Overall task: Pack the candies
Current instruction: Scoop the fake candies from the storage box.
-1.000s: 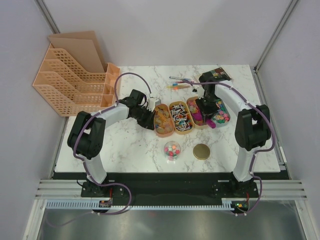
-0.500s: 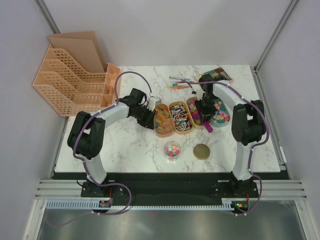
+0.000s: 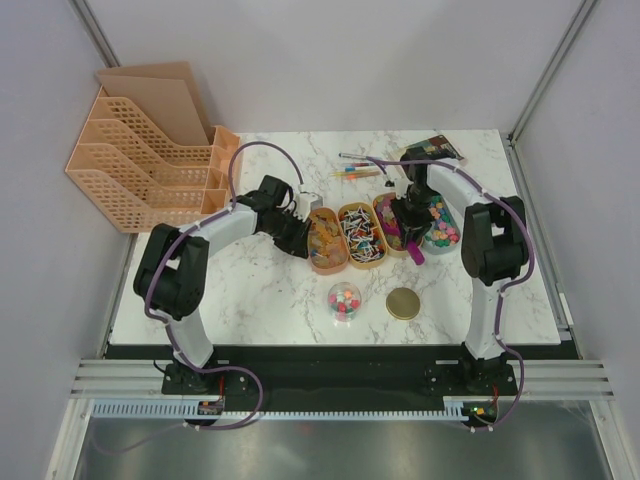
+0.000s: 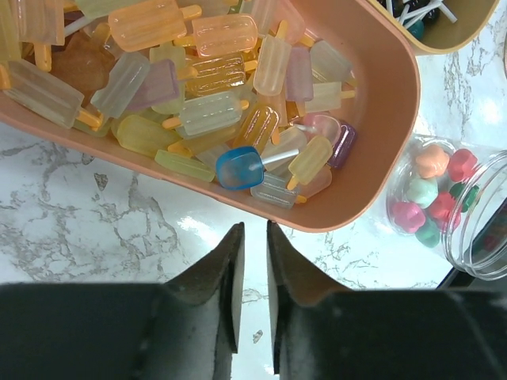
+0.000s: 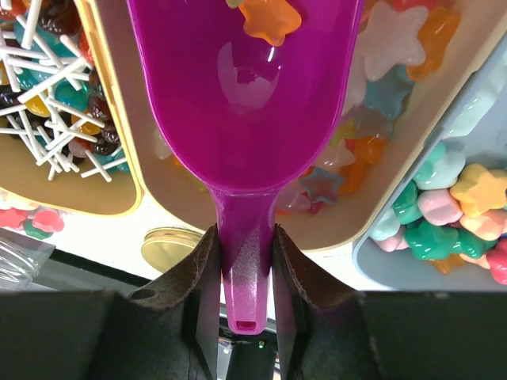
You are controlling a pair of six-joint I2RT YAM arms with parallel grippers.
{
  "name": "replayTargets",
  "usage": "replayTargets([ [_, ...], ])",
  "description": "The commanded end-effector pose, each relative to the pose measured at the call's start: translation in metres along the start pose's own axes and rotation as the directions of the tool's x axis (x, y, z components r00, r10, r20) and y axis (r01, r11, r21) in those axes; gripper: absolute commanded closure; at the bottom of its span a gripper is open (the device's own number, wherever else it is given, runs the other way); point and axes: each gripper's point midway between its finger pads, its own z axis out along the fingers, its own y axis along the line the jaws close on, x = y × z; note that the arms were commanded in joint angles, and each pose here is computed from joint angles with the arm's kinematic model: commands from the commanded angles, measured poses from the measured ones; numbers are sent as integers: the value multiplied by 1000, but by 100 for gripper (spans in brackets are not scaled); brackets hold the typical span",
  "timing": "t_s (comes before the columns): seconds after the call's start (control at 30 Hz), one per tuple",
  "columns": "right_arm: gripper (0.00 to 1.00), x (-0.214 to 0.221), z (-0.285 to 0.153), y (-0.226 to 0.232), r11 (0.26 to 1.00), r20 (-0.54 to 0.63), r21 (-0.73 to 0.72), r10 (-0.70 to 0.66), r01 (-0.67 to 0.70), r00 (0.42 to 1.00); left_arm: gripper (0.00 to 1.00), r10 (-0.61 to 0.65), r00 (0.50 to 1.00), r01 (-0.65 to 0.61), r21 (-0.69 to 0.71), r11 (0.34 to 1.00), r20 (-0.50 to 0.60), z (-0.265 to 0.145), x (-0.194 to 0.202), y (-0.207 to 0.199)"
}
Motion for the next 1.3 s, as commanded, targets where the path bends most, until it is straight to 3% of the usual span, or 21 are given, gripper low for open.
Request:
replayTargets([
  [0.0, 100, -19, 4, -12, 1000, 49, 2, -7, 7, 999, 73, 70, 996, -69, -15, 998, 63, -18, -25, -6],
  [0.17, 100, -23, 5, -13, 1000, 54, -7, -29, 30, 998, 49, 81, 994, -77, -64, 995, 78, -26, -24, 0],
  [0.5, 100, -23, 7, -11, 998, 62, -26, -56, 58, 997, 44, 129, 983, -113, -119, 986, 128, -51, -34, 6],
  [0.7, 100, -15, 8, -9, 996, 52, -39, -72, 74, 996, 44, 148, 977, -117, -191, 975, 155, -74, -43, 37],
  [0.93, 100, -12, -1, -7, 995, 83, -37, -87, 90, 993, 43, 144, 968, -89, -258, 962, 205, -101, -61, 69],
  [1.27, 100, -12, -3, -7, 996, 186, -12, -86, 90, 979, 43, 150, 960, -74, -299, 951, 237, -122, -71, 83],
])
